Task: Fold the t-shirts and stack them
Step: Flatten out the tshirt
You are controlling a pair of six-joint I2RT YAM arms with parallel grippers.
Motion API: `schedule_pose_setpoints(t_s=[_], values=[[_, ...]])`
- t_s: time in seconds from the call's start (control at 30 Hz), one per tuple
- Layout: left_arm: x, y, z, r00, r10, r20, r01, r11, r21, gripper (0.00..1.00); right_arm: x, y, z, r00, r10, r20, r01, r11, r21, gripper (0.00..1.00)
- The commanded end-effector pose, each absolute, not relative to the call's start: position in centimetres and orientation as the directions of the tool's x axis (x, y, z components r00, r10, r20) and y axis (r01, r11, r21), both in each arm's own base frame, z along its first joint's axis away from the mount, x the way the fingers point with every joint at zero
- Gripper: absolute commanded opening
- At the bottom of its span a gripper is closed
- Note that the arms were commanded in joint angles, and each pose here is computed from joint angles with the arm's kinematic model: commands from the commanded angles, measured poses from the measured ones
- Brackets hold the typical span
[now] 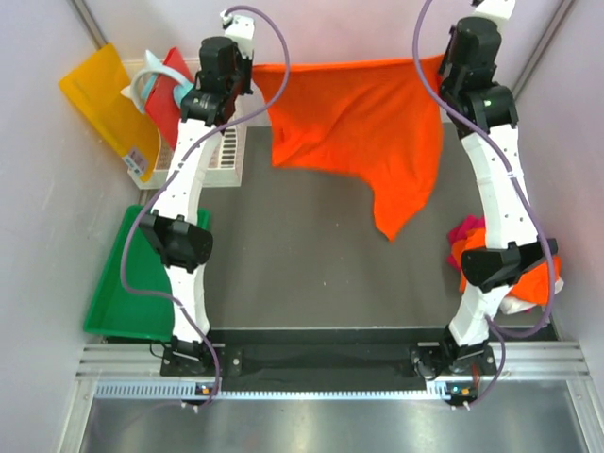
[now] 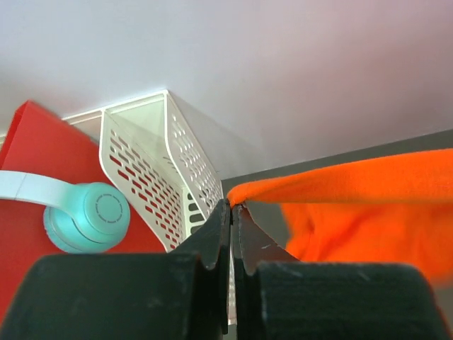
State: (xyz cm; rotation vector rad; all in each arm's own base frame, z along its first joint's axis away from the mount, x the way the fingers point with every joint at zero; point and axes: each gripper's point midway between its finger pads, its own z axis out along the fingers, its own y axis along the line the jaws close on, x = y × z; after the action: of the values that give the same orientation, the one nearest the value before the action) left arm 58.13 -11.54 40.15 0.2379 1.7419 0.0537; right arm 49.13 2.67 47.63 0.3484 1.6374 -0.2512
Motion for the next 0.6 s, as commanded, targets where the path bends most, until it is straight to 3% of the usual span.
schedule_pose_setpoints(t_s=[0.0,0.2,0.3,0.33,0.4,0.43,0.57], values=[[56.3,-8.2,48.7,0.034,0.156,-0.987,0.007,0.988,0.156,0.0,45.2,0.8,57.0,0.199,0.139,-0.97,0.35,0.915,0.203,0.0],[57.0,-6.8,47.4,0.017,0.169,-0.986,-0.02,0.986,0.168,0.0,44.8,0.6,55.1,0.144,0.114,-0.983,0.368,0.916,0.16,0.0],[57.2,-6.7,42.5,-0.098,0.174,-0.98,-0.004,0.984,0.175,0.0,45.7,1.1,49.5,0.021,0.12,-0.992,0.383,0.916,0.119,0.0],[56.6,-6.6,39.4,-0.167,0.181,-0.969,0.007,0.983,0.183,0.0,46.4,1.7,44.4,-0.076,0.127,-0.989,0.39,0.917,0.088,0.0],[55.7,-6.3,37.2,-0.193,0.176,-0.965,0.014,0.984,0.177,0.0,44.9,2.5,42.9,-0.065,0.152,-0.986,0.372,0.921,0.117,0.0],[53.9,-6.0,34.3,-0.249,0.192,-0.949,0.032,0.981,0.19,0.0,44.5,2.9,38.1,-0.149,0.141,-0.979,0.377,0.923,0.075,0.0],[49.6,-5.5,30.0,-0.31,0.238,-0.921,0.084,0.971,0.223,0.0,40.8,4.2,33.9,-0.19,0.145,-0.971,0.364,0.929,0.067,0.0]])
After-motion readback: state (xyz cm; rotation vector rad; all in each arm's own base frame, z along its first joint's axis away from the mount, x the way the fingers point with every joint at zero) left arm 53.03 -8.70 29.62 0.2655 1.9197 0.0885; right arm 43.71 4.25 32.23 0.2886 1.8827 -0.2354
